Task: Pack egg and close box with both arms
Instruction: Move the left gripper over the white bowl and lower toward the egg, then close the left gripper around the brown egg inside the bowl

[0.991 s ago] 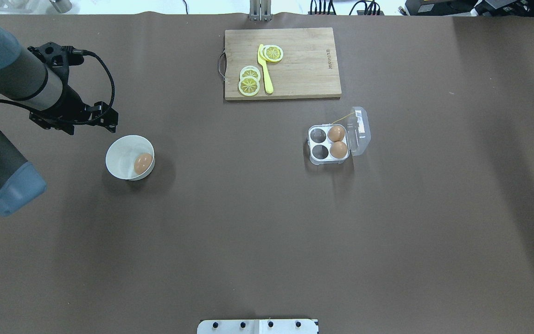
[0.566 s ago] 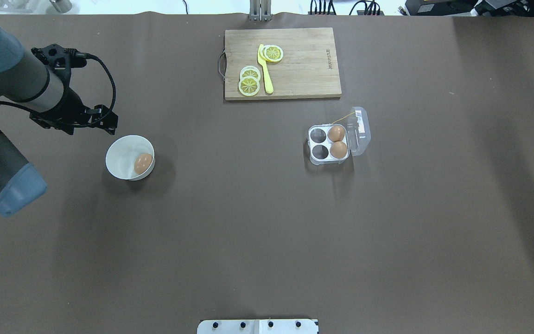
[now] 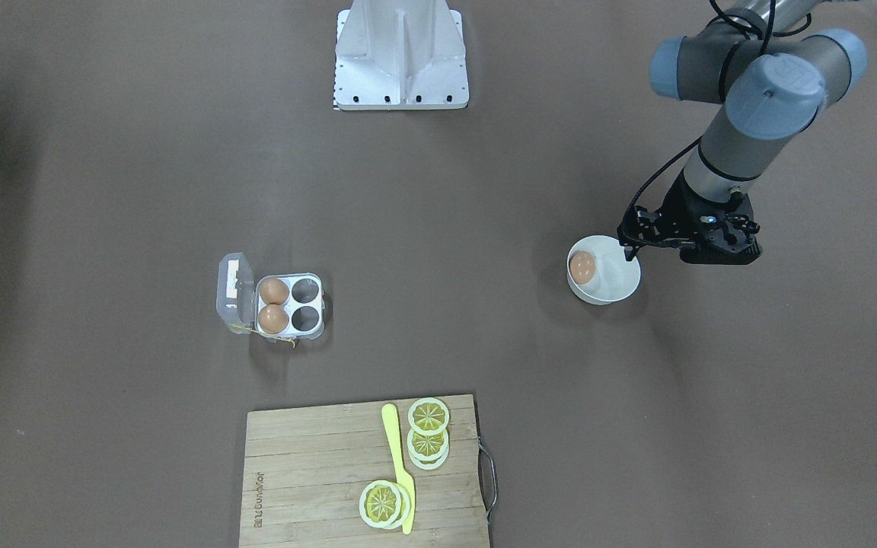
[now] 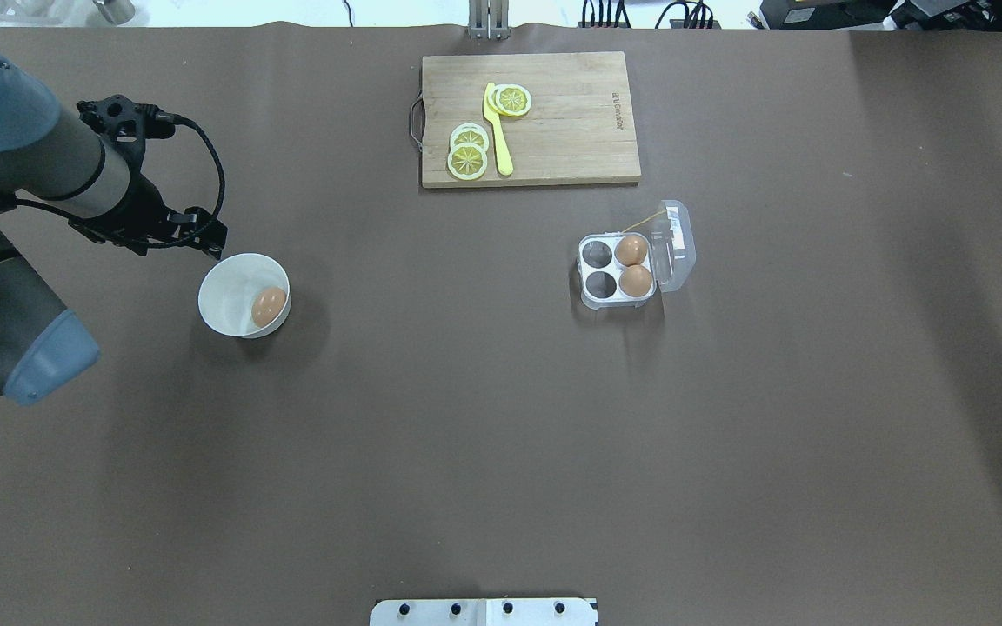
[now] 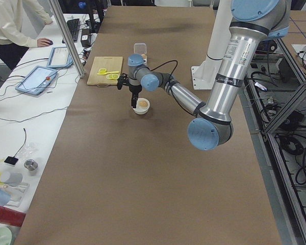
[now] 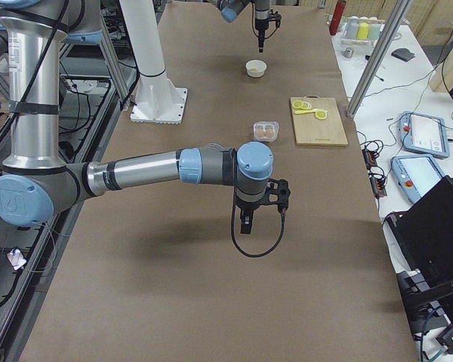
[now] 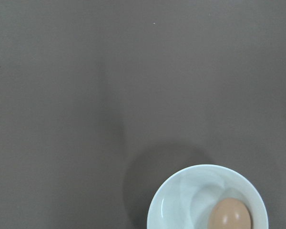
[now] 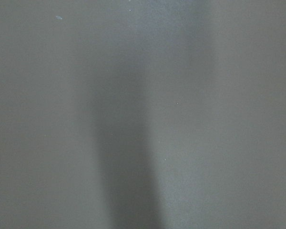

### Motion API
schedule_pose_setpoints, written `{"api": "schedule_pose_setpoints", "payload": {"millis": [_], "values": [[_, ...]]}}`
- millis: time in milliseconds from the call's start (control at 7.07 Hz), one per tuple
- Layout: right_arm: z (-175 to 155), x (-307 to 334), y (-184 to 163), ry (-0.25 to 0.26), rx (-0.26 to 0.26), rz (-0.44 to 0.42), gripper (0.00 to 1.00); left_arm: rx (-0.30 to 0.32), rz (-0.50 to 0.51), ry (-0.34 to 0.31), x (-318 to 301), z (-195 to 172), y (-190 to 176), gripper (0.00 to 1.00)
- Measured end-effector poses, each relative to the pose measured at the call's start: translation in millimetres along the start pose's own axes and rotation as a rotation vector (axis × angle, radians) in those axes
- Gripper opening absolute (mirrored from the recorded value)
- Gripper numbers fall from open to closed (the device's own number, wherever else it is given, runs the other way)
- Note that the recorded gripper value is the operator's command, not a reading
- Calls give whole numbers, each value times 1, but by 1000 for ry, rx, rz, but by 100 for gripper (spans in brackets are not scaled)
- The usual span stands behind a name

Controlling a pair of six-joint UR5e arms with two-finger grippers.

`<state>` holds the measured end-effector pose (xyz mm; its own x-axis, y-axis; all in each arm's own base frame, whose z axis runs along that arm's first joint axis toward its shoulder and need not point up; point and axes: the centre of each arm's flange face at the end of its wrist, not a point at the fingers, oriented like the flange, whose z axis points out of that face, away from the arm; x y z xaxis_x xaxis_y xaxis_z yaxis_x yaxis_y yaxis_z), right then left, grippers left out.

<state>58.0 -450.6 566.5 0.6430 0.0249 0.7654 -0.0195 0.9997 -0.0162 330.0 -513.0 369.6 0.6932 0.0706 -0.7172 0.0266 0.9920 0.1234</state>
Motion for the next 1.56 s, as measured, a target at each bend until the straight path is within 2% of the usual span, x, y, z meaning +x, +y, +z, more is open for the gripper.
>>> {"api": "schedule_pose_setpoints", "payload": {"millis": [566, 849, 1557], "values": [[1, -2, 0, -9, -4, -1, 100, -21, 40, 29, 32, 20, 5, 75], [2, -2, 0, -9, -7, 1, 100, -35, 43, 19, 32, 34, 6, 74], [1, -4, 0, -10, -6, -2, 100, -44, 72, 47, 38, 59, 14, 74]]}}
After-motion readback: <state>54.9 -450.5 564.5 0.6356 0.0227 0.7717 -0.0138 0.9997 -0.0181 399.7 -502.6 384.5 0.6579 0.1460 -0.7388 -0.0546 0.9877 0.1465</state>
